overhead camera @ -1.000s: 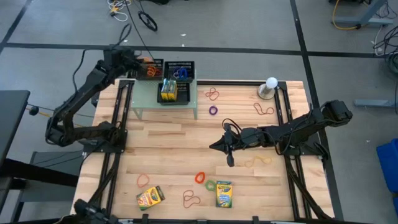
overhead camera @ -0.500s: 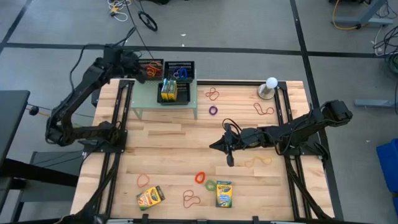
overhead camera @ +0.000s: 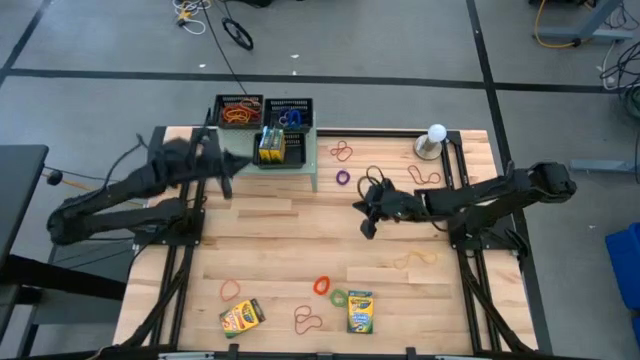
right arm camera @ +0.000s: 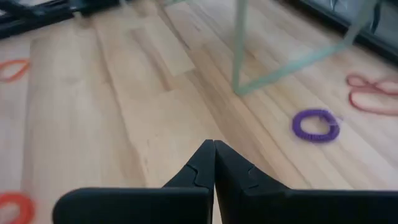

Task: Pick & Place Office Desk Supplies
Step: Put the red rubber band into the top left black bin on the shelf

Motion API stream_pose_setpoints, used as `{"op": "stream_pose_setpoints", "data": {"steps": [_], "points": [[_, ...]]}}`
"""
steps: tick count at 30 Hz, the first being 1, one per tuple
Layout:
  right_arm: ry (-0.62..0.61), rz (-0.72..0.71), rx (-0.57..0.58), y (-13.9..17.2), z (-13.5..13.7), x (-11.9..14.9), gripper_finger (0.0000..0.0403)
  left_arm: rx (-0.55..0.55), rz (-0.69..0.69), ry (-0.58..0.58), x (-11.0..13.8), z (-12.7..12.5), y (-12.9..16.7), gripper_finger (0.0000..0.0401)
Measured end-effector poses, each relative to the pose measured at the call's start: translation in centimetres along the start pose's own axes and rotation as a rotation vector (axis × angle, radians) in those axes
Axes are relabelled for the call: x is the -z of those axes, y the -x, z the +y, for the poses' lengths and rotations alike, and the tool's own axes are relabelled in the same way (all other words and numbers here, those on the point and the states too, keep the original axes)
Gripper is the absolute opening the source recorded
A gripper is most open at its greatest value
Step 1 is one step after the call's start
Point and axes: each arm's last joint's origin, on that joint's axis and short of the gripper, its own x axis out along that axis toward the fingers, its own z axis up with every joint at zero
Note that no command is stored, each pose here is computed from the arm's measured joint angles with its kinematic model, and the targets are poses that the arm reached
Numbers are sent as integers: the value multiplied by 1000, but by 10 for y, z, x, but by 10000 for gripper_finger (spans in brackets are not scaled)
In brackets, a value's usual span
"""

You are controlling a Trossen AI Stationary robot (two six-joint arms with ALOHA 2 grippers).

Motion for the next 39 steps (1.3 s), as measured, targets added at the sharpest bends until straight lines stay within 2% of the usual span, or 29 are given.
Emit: {"op": "stream_pose_setpoints", "data": {"steps": [4, 12, 18, 22, 25, 32, 39], "points": [[-59, 66, -2, -9, -13, 2, 4, 117, -55, -30, 27, -21, -1, 6], [-174, 98, 102, -14, -40, -1, 3, 253, -180, -28, 68, -54, -6, 12], [-319, 85, 219, -27, -75, -6, 7, 344, -264, -24, 83, -69, -6, 11], [-368, 94, 219, -41, -104, -24, 8, 389, -274, -41, 83, -77, -5, 11], [-327, 147, 199, -58, -123, -43, 8, 409, -252, -48, 86, -81, -7, 11], [-61, 353, 92, -108, -162, -82, 14, 407, -211, -55, 91, -84, -12, 19], [161, 484, 10, -138, -185, -98, 79, 392, -221, -46, 90, -85, -14, 40]]}}
